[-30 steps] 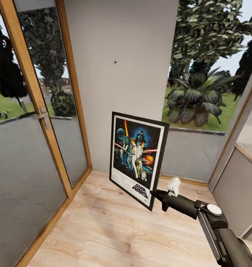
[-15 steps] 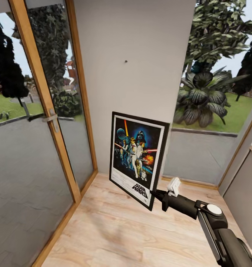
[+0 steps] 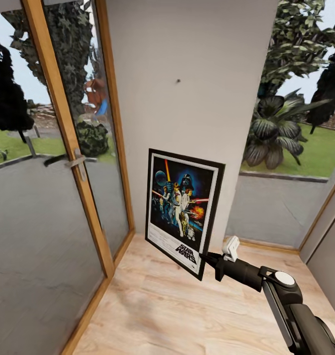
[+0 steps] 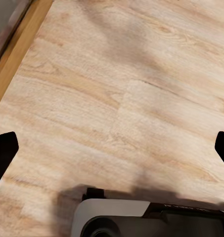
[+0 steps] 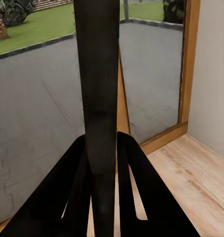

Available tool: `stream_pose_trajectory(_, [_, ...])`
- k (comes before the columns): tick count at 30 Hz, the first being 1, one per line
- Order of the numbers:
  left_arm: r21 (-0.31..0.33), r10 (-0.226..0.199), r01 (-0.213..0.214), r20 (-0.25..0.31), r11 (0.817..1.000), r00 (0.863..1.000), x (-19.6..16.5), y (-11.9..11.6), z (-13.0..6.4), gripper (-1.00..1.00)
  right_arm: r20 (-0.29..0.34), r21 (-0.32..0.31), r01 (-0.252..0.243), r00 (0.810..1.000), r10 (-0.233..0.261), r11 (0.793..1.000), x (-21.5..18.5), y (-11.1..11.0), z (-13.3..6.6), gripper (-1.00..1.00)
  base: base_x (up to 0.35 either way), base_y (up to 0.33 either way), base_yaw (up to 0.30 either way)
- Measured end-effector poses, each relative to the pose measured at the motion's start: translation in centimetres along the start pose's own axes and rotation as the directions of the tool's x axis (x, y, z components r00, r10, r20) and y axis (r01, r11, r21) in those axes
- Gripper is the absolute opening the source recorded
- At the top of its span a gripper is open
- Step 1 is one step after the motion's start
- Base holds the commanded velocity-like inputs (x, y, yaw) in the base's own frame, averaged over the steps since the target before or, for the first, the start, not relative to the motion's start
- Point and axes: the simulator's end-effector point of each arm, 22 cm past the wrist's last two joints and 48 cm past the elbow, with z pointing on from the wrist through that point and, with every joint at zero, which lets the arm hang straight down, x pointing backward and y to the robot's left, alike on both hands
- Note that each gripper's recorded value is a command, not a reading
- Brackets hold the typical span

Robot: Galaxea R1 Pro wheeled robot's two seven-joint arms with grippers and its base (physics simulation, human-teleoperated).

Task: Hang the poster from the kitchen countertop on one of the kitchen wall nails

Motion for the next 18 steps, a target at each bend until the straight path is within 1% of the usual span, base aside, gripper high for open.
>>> stream_pose_trajectory(2, [0.000, 0.000, 0.000, 0.000, 1.000, 1.000, 0.00, 0.00, 0.01, 1.00, 0.000, 0.000, 0.000, 1.000, 0.000, 1.000, 0.01, 0.00, 0.00, -1.00, 0.122, 0.227, -0.245])
stream_pose_trajectory(6, [0.001, 0.001, -0.001, 0.001, 1.000, 1.000, -0.06, -0.02, 0.02, 1.00, -0.001, 0.000, -0.001, 1.000, 0.001, 1.000, 0.02, -0.01, 0.02, -1.00, 0.047, 0.088, -0.279])
stream_pose_trajectory(15, [0.000, 0.000, 0.000, 0.003, 1.000, 1.000, -0.11, 0.03, 0.02, 1.00, -0.001, 0.000, -0.001, 1.000, 0.001, 1.000, 0.02, -0.02, 0.01, -1.00, 0.007, 0.012, -0.295])
stream_pose_trajectory(18, [0.000, 0.000, 0.000, 0.003, 1.000, 1.000, -0.10, 0.03, 0.02, 1.00, -0.001, 0.000, -0.001, 1.000, 0.001, 1.000, 0.02, -0.02, 0.02, -1.00, 0.000, 0.001, -0.140])
